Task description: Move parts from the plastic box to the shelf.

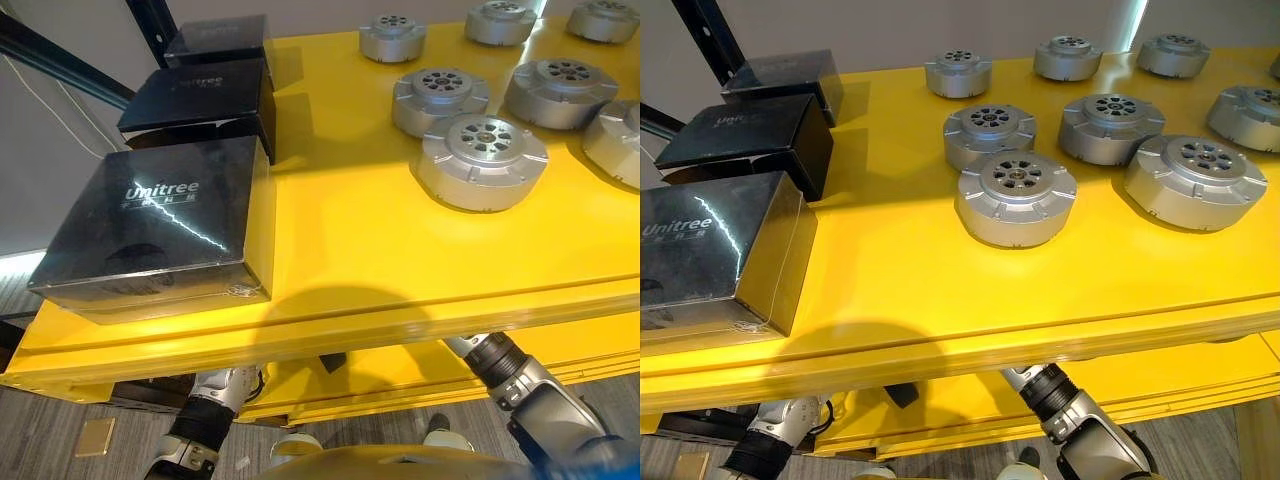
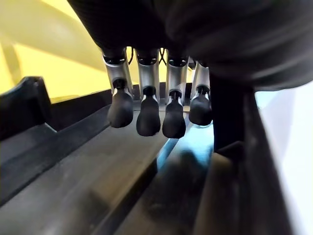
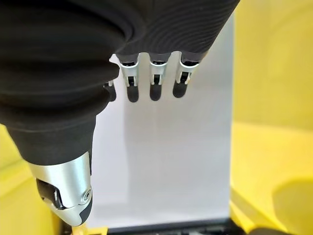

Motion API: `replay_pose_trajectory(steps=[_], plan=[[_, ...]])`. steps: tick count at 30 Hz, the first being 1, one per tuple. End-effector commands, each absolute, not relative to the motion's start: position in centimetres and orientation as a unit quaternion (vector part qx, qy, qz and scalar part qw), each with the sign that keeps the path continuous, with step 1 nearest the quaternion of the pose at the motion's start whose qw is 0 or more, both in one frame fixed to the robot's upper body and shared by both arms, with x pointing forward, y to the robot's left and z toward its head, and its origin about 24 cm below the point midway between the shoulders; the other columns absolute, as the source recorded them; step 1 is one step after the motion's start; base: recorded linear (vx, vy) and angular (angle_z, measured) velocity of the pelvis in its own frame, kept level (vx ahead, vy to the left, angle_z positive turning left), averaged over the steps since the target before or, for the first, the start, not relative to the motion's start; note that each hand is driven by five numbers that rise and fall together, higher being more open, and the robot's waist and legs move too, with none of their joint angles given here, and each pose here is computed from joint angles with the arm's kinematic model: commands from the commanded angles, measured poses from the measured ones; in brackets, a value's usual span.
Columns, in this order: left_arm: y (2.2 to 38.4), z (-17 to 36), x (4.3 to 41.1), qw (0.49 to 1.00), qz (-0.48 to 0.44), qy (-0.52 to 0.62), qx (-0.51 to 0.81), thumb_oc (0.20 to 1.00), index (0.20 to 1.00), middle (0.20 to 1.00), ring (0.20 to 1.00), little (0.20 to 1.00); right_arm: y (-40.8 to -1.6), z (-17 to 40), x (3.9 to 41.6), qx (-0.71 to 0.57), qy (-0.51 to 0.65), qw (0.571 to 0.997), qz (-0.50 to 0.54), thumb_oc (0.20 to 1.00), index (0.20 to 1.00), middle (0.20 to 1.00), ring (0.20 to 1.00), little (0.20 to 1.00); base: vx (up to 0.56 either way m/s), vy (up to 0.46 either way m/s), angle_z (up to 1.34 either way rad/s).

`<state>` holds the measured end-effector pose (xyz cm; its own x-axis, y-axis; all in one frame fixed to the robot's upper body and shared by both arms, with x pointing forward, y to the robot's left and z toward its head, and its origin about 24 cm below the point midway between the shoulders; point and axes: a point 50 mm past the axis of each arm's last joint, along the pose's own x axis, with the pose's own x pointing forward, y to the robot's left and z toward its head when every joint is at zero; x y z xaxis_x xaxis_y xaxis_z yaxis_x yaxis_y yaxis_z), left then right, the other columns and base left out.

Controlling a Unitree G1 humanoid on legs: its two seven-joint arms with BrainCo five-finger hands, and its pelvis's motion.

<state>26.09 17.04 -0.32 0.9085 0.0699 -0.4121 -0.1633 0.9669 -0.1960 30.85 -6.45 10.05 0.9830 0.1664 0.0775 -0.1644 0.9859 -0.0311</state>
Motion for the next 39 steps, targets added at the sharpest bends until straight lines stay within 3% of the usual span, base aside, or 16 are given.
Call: replay_pose_trajectory(steps=[1,17,18,19,21,22,33,39], plan=[[17.5,3.6,28.8,0.99,0.067,0.108,-0.064,0.2,0.2,0.2,0.2,0.2,-4.5,16.9,31.0,0.016,-0.193,0.975,0.111,1.0,1.0,1.0,1.0,1.0,0.0,0.0,0.0],[22.6,4.0,30.1,0.964,0.124,0.097,0.215,0.2,0.2,0.2,0.2,0.2,-2.7,18.2,28.9,0.03,-0.219,0.957,0.19,1.0,1.0,1.0,1.0,1.0,0.0,-0.014,-0.02],[22.5,3.9,30.2,0.963,0.119,0.102,0.219,0.26,0.26,0.26,0.26,0.26,-2.6,18.2,28.8,0.032,-0.217,0.957,0.191,1.0,1.0,1.0,1.0,1.0,0.0,0.0,0.0],[22.4,3.7,30.2,0.963,0.109,0.109,0.222,0.416,0.416,0.416,0.416,0.416,-2.6,18.3,28.8,0.035,-0.213,0.957,0.193,1.0,1.0,1.0,1.0,1.0,0.0,0.0,0.0],[21.9,3.4,30.5,0.959,0.083,0.123,0.243,0.633,0.633,0.633,0.633,0.633,-2.4,18.4,28.8,0.031,-0.213,0.957,0.197,1.0,1.0,1.0,1.0,1.0,0.0,-0.017,-0.04],[21.3,3.1,30.6,0.957,0.063,0.132,0.251,1.0,1.0,1.0,1.0,1.0,-2.3,18.5,28.8,0.028,-0.213,0.956,0.198,1.0,1.0,1.0,1.0,1.0,0.01,-0.017,-0.06],[17.6,1.6,30.6,0.969,0.004,0.156,0.19,1.0,1.0,1.0,1.0,1.0,-2.8,18.4,29.1,0.021,-0.207,0.96,0.189,1.0,1.0,1.0,1.0,1.0,0.01,-0.002,-0.05],[15.9,2.6,30.8,0.983,0.007,0.113,0.148,1.0,1.0,1.0,1.0,1.0,-3.3,18.6,29.2,0.012,-0.23,0.957,0.174,1.0,1.0,1.0,1.0,1.0,0.0,0.0,0.0]])
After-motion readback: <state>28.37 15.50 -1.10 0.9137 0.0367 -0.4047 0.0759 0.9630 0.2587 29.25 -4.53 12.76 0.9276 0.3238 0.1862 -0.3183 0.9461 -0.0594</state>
